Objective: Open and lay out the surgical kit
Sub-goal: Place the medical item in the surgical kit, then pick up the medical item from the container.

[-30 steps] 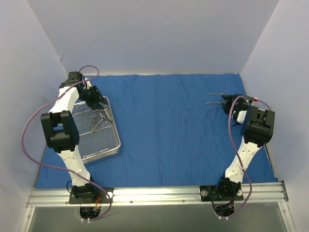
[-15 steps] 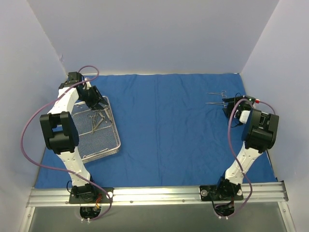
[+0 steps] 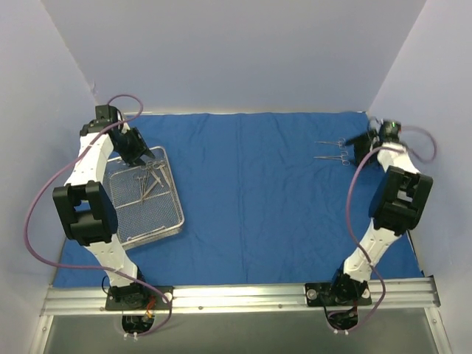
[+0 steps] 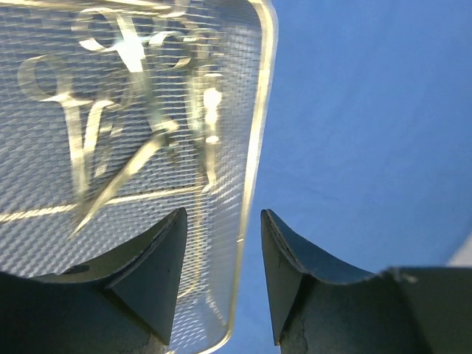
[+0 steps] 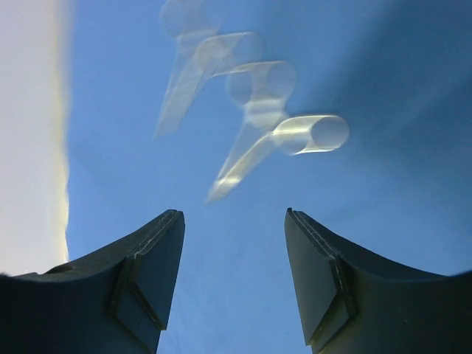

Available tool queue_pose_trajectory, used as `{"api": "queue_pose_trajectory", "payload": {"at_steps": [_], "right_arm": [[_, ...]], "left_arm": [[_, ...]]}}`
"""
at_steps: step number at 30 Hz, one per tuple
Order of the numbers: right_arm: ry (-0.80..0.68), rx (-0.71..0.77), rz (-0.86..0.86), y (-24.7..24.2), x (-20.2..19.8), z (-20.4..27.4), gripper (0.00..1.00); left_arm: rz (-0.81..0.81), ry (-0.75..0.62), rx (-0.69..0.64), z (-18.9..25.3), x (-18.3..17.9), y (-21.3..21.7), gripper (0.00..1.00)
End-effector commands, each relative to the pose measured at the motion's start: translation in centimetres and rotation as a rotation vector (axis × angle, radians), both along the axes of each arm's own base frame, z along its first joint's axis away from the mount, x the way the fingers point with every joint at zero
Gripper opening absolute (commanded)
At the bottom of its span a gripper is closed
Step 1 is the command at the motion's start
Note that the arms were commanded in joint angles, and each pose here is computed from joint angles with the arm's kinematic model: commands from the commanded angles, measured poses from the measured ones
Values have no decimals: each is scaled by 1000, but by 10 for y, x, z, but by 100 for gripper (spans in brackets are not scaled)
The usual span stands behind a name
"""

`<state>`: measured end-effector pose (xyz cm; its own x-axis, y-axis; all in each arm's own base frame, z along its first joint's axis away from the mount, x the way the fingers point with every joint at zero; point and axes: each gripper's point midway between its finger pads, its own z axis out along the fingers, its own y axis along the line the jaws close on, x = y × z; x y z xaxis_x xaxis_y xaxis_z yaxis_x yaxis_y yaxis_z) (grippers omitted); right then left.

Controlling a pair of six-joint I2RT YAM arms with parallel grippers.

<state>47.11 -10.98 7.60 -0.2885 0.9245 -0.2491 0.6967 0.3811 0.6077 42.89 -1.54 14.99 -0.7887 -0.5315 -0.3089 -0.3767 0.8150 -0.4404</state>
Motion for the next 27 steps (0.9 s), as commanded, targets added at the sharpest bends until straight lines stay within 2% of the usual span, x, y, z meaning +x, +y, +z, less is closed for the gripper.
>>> {"api": "queue_pose_trajectory", "payload": {"at_steps": [1, 5, 12, 18, 22, 27], "right_arm": [[29, -117, 330, 69, 10, 59, 57], [-12, -130, 568, 150, 12, 86, 55], [-37, -117, 800, 237, -19, 82, 55], [-60, -70, 846, 258, -37, 81, 55], [-85, -83, 862, 258, -35, 91, 55], [-111, -67, 867, 261, -34, 97, 55]], "left_arm": [[103, 48, 148, 13, -21, 44, 54], [117, 103, 246, -1, -34, 70, 51], [62, 133, 281, -29, -23, 85, 45], [33, 198, 291, -63, -12, 89, 46], [48, 226, 288, -78, -9, 89, 40], [52, 230, 282, -90, -2, 84, 39]]}}
